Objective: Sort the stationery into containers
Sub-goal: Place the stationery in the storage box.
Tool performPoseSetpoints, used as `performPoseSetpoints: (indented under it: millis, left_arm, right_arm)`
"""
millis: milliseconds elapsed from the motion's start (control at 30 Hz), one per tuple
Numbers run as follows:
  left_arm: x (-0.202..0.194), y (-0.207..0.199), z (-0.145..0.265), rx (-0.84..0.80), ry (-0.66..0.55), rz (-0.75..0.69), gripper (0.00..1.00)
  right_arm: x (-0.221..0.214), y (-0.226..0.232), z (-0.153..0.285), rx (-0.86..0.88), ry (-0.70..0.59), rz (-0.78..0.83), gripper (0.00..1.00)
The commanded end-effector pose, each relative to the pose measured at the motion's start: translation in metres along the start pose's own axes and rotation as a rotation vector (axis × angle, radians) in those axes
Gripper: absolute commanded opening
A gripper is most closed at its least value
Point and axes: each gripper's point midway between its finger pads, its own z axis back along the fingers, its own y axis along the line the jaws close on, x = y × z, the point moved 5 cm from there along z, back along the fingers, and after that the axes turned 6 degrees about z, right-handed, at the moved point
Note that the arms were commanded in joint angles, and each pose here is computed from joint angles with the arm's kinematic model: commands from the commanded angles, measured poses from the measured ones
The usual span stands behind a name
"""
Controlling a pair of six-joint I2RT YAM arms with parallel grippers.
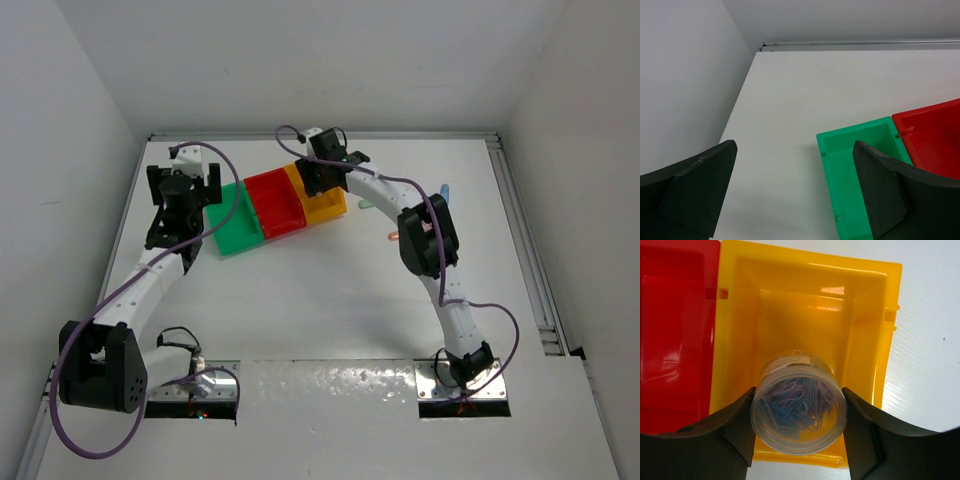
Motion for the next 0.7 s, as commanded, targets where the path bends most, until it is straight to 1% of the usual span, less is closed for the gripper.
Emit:
performPoseSetpoints:
  millis: [0,133,333,367,467,500,567,600,633,667]
  left_arm:
    - [0.015,-0.003,0.004,-0.015,-0.06,0.034,1.0]
    - [0.016,-0.002,0.004,-0.012,-0.065,0.031,1.0]
    - [0.016,-0.004,0.004,-0.022,-0.065,0.032,1.0]
    - [0.016,-0.004,0.004,-0.022,-0.066,0.035,1.0]
    - [0.016,-0.004,0.004,-0.022,-0.067,0.032,1.0]
    - [0.016,-0.003,0.004,-0.019,-0.068,0.029,1.0]
    - [0.016,-0.003,0.004,-0.021,-0.068,0.029,1.0]
    - [0.016,-0.003,0.004,-0.019,-0.068,0.029,1.0]
    - [0.017,-0.003,0.004,-0.019,-0.069,0.03,1.0]
    - [0.017,-0.003,0.004,-0.021,-0.071,0.03,1.0]
  right_arm:
    - [0.007,0.001,-0.008,-0.041,-0.031,-0.023,0.17]
    - [0.004,0.0,-0.012,-0.055,-0.029,-0.03,0.23]
    - [0.002,0.003,-0.015,-0.057,-0.034,-0.024,0.4]
    - [-0.001,0.003,-0.018,-0.056,-0.028,-0.025,0.42]
    - [-0.002,0.002,-0.019,-0.057,-0.025,-0.027,0.51]
    - [-0.002,0.003,-0.019,-0.058,-0.023,-0.026,0.52]
    - [0.002,0.003,-0.017,-0.059,-0.034,-0.021,0.55]
    - [0.005,0.004,-0.014,-0.058,-0.042,-0.018,0.58]
    - [0.007,0.004,-0.013,-0.057,-0.046,-0.016,0.63]
    - [0.012,0.003,-0.008,-0.06,-0.063,-0.01,0.65]
